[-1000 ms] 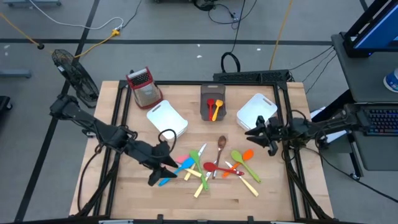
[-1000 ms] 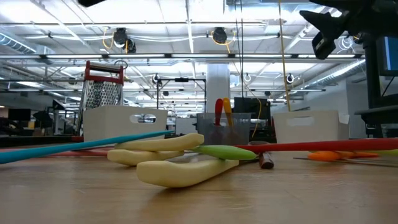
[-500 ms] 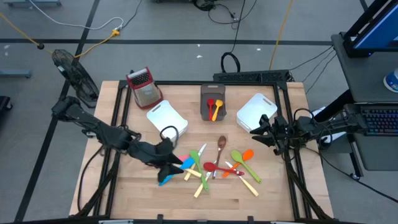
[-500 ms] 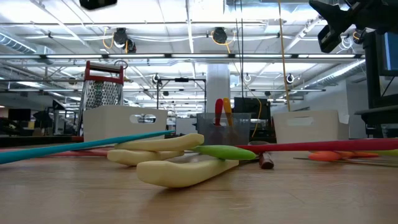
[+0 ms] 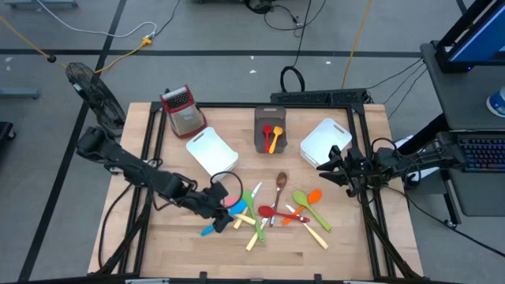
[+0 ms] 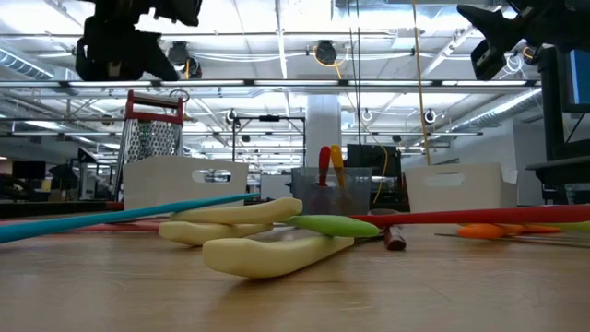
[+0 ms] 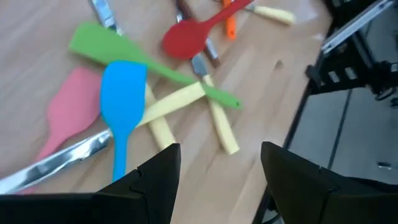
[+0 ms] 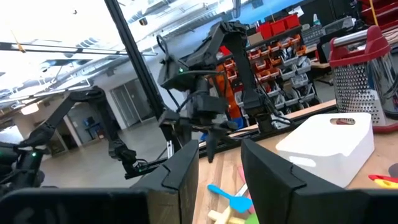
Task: Pick & Place Kitchen Items
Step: Put the blue spatula into the black bin
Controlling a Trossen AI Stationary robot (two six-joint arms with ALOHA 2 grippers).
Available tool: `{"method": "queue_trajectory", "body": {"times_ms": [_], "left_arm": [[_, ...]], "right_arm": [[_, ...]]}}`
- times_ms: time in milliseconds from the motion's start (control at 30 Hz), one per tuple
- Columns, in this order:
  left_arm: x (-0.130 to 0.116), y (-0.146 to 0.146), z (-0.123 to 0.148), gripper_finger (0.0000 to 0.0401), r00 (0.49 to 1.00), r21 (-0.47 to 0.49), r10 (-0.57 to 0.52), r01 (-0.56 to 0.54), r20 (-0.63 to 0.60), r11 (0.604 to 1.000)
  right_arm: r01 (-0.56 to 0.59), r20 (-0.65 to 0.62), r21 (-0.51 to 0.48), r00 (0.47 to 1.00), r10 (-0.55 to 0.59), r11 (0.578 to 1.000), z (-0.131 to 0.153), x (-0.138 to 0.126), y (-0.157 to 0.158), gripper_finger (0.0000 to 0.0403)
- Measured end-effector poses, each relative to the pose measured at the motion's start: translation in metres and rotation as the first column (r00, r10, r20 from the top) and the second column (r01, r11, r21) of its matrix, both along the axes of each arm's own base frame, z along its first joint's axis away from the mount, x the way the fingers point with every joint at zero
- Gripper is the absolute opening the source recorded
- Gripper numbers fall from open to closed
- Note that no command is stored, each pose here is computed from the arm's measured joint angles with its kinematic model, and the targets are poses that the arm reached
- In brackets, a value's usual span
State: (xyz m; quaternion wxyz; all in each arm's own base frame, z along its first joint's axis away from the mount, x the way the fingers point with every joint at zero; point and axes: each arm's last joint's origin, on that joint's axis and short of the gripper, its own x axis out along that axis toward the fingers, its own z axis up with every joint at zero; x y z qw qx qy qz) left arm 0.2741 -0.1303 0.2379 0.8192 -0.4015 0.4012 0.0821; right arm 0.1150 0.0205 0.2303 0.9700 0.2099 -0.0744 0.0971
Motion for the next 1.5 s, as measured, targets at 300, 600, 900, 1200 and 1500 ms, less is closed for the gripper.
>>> {"method": "queue_trajectory", "body": {"times_ms": [300, 600, 900, 1200, 1500], "left_arm": [[-0.009, 0.002, -0.008, 0.0230, 0.990, 0.027, 0.083, -0.080, -0.115, 0.996], [-0.013, -0.004, -0.009, 0.0230, 0.991, 0.034, 0.059, -0.055, -0.123, 0.998], [-0.009, -0.023, -0.023, 0.0230, 0.990, 0.009, 0.040, -0.039, -0.133, 0.999], [-0.005, -0.026, -0.044, 0.0230, 0.980, 0.071, 0.024, -0.010, -0.197, 0.997], [-0.003, -0.031, -0.071, 0.0230, 0.946, 0.115, -0.067, 0.109, -0.318, 0.987]], "right_arm": [[-0.007, -0.011, 0.035, 1.000, 0.007, 0.999, 0.000, 0.000, 0.000, 0.0114], [-0.006, -0.012, 0.035, 1.000, 0.006, 0.999, -0.001, 0.000, 0.000, 0.0114], [-0.005, -0.014, 0.035, 1.000, 0.005, 0.999, -0.001, 0.000, 0.000, 0.0114], [-0.006, -0.017, 0.049, 1.000, 0.007, 0.999, -0.001, 0.000, 0.000, 0.0114], [-0.006, -0.017, 0.050, 1.000, 0.007, 0.999, -0.001, 0.000, 0.000, 0.0114]]}}
